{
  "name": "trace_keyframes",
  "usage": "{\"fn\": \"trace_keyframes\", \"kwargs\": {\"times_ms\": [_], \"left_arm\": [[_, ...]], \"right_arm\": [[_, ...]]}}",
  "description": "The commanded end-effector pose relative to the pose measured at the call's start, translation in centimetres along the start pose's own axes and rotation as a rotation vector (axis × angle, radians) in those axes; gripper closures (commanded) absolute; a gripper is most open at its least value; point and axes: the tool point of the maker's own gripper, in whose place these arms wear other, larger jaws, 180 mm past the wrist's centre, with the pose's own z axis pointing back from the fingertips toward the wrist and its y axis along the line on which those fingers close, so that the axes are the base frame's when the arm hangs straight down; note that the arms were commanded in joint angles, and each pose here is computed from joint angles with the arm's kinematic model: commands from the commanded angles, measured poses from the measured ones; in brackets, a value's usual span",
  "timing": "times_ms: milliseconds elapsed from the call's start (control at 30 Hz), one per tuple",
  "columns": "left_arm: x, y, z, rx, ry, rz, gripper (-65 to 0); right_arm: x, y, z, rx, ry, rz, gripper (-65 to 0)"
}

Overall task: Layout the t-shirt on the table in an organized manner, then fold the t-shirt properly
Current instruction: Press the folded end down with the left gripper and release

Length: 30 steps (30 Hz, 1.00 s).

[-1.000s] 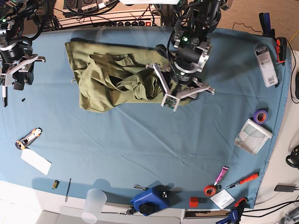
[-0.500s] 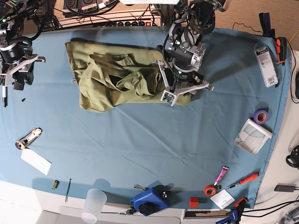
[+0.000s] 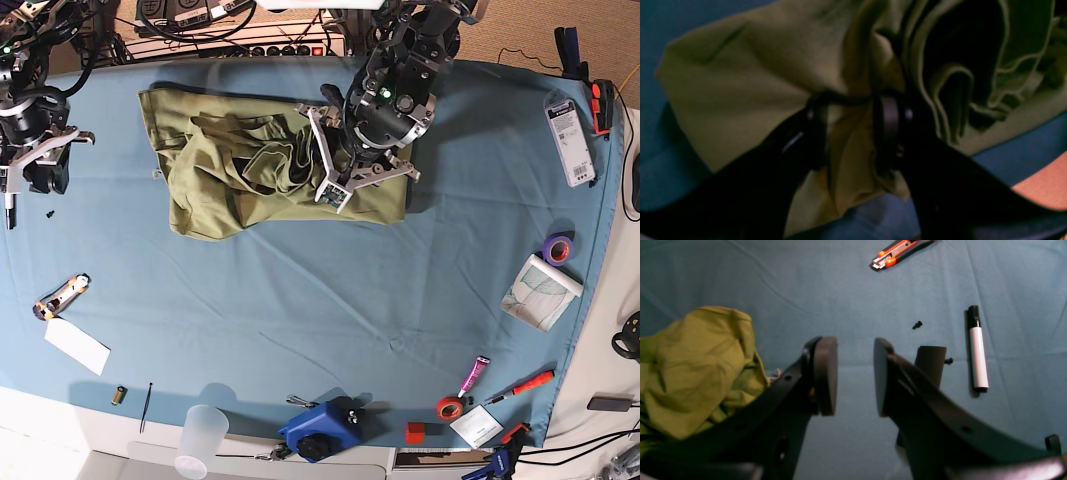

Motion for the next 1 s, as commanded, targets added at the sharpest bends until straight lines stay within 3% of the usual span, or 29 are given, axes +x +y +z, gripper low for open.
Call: {"fn": "trace_keyframes", "kwargs": {"times_ms": [0, 233, 433, 533, 667, 867, 967], "left_arm": [[1.2, -0.6, 0.4, -0.032, -0.04, 0.013, -21.4], [2.4, -3.3, 0.7, -0.183, -0.1, 0.063, -21.4], [4.6, -4.3, 1.1, -0.224, -0.193, 0.1, -21.4], [4.7, -3.1, 0.8, -0.149, -0.202, 0.073, -21.4], [4.4, -0.1, 0.4, 0.019, -0.197, 0.091, -21.4], [1.6, 2.5, 1.3, 0.166, -0.019, 0.057, -21.5], [1.6, 3.2, 2.4, 0.211, -0.03, 0.049, -21.5]], "right_arm": [[1.3, -0.2, 0.3, -0.006, -0.047, 0.013, -19.0], [1.3, -0.2, 0.3, -0.006, -0.047, 0.014, -19.0], [1.3, -0.2, 0.3, -0.006, -0.046, 0.014, -19.0], [1.2, -0.2, 0.3, -0.006, -0.042, 0.013, -19.0], [1.2, -0.2, 0.3, -0.006, -0.04, 0.013, -19.0], [1.2, -0.2, 0.3, -0.006, -0.04, 0.014, -19.0], [1.2, -0.2, 0.3, -0.006, -0.041, 0.014, -19.0]]}}
